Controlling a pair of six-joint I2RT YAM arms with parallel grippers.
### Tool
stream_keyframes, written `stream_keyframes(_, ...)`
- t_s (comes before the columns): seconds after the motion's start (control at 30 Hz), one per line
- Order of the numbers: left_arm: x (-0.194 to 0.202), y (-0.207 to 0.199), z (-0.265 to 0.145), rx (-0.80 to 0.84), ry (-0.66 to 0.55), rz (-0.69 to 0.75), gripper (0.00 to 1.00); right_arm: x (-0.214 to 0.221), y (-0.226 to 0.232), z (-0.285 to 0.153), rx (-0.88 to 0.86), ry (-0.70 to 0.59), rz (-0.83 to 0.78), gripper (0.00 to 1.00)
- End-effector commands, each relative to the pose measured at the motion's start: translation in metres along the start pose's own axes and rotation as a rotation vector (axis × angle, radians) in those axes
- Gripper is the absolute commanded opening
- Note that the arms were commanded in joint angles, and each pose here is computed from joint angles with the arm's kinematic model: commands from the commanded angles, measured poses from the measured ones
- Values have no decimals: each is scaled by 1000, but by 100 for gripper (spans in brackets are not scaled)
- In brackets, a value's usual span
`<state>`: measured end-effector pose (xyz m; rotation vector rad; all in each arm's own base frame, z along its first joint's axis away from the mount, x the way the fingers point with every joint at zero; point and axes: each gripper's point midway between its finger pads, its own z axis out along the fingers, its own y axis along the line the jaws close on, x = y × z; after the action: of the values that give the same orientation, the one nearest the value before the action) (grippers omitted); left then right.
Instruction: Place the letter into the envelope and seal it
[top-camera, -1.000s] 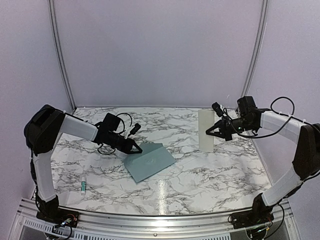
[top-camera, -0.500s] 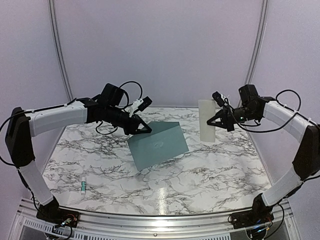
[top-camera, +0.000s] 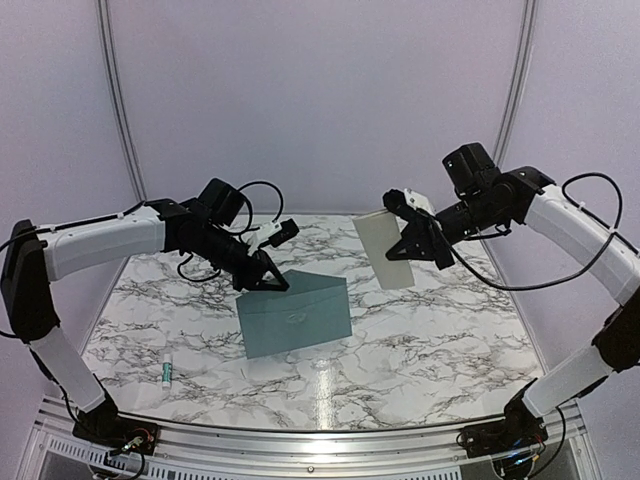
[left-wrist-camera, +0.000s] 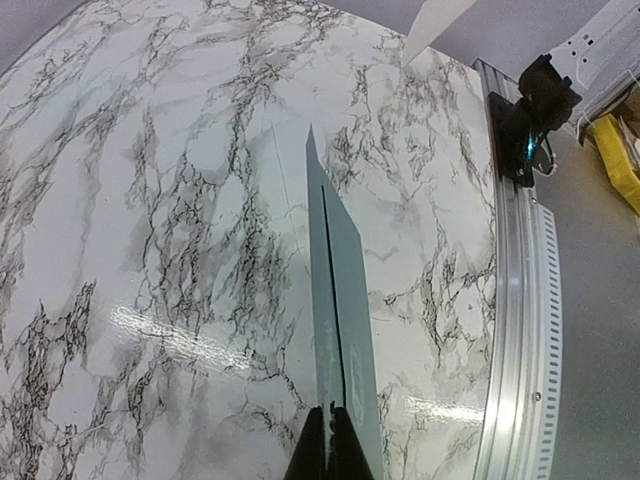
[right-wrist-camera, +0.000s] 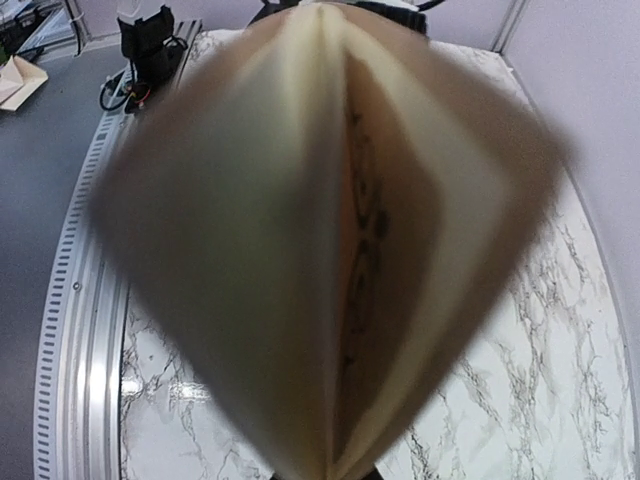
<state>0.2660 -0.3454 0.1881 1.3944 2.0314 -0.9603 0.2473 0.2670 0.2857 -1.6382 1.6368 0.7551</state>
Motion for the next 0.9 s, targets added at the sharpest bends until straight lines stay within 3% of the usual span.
stream_keyframes(0.0,9,-17,8,56,37,34,0,-3,23,17,-46,105,-66,0)
stream_keyframes(0.53,17,-48,49,265,71,21,0,-15,66,103,-193,323,-212,0)
stream_keyframes(0.87,11,-63,47,338,47,15,0,-17,74,122,-168,412,-269,0)
